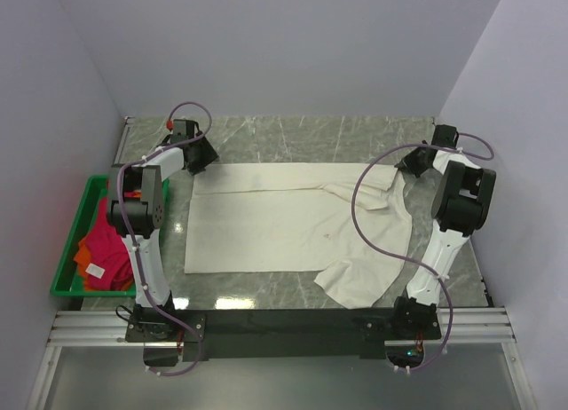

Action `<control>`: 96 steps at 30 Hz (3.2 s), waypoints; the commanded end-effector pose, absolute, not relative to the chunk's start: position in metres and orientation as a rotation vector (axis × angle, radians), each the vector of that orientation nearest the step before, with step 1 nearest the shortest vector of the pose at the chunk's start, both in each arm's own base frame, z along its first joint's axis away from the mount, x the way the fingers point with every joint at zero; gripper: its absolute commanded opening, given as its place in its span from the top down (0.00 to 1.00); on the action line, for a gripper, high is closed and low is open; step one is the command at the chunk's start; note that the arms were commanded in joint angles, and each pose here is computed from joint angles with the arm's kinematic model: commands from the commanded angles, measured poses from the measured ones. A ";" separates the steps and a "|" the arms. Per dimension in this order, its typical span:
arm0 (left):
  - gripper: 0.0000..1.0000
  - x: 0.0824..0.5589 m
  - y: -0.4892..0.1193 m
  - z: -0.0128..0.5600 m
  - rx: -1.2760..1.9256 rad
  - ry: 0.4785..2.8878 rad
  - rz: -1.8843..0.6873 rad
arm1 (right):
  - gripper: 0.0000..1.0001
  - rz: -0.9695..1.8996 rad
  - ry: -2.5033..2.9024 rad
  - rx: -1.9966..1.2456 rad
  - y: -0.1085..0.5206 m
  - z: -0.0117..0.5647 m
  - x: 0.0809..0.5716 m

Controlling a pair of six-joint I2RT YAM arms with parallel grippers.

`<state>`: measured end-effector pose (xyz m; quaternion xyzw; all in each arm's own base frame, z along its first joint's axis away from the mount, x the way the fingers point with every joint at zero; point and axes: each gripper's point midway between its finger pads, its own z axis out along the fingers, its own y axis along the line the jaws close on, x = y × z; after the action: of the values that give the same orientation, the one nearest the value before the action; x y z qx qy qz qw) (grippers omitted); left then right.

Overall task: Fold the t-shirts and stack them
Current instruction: Fold the tshirt

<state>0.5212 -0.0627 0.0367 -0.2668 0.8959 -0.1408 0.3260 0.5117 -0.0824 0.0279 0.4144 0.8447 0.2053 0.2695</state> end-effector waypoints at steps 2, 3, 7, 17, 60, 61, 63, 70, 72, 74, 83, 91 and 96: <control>0.34 0.492 -0.057 -0.001 -0.741 2.479 -0.319 | 0.79 0.525 2.238 1.091 -0.097 0.040 0.523; 0.31 0.494 -0.058 0.002 -0.737 2.473 -0.327 | 0.74 0.521 2.237 1.075 -0.096 0.045 0.524; 0.20 0.504 -0.063 0.035 -0.703 2.415 -0.384 | 0.58 0.461 2.214 1.028 -0.101 0.072 0.518; 0.01 0.496 -0.073 0.172 -0.555 2.198 -0.462 | 0.52 0.160 2.226 0.687 -0.035 0.168 0.462; 0.03 0.342 -0.024 0.167 -0.438 2.128 -0.101 | 0.75 -0.665 2.471 -0.309 0.077 0.045 0.402; 0.03 0.342 -0.024 0.166 -0.439 2.131 -0.099 | 0.78 -0.658 2.474 -0.308 0.078 0.043 0.403; 0.03 0.342 -0.025 0.164 -0.436 2.138 -0.100 | 0.87 -0.671 2.478 -0.349 0.077 0.043 0.404; 0.03 0.342 -0.024 0.162 -0.438 2.145 -0.094 | 1.00 -0.596 2.454 -0.359 0.087 0.070 0.411; 0.03 0.342 -0.025 0.161 -0.436 2.149 -0.098 | 1.00 -0.547 2.468 -0.366 0.092 0.079 0.410; 0.03 0.343 -0.026 0.161 -0.434 2.150 -0.101 | 1.00 -0.497 2.463 -0.359 0.097 0.092 0.415; 0.03 0.342 -0.026 0.158 -0.431 2.161 -0.102 | 0.72 -0.393 2.512 -0.343 0.102 0.091 0.412; 0.03 0.342 -0.027 0.157 -0.428 2.165 -0.104 | 0.63 -0.350 2.547 -0.377 0.105 0.055 0.403; 0.04 0.341 -0.026 0.156 -0.428 2.169 -0.098 | 0.63 -0.399 2.545 -0.368 0.101 0.043 0.406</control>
<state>0.3386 -0.0260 0.1540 -0.1789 0.8788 -0.0403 0.4406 0.3947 0.1007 0.0457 -0.1471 0.9471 -0.1441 0.2460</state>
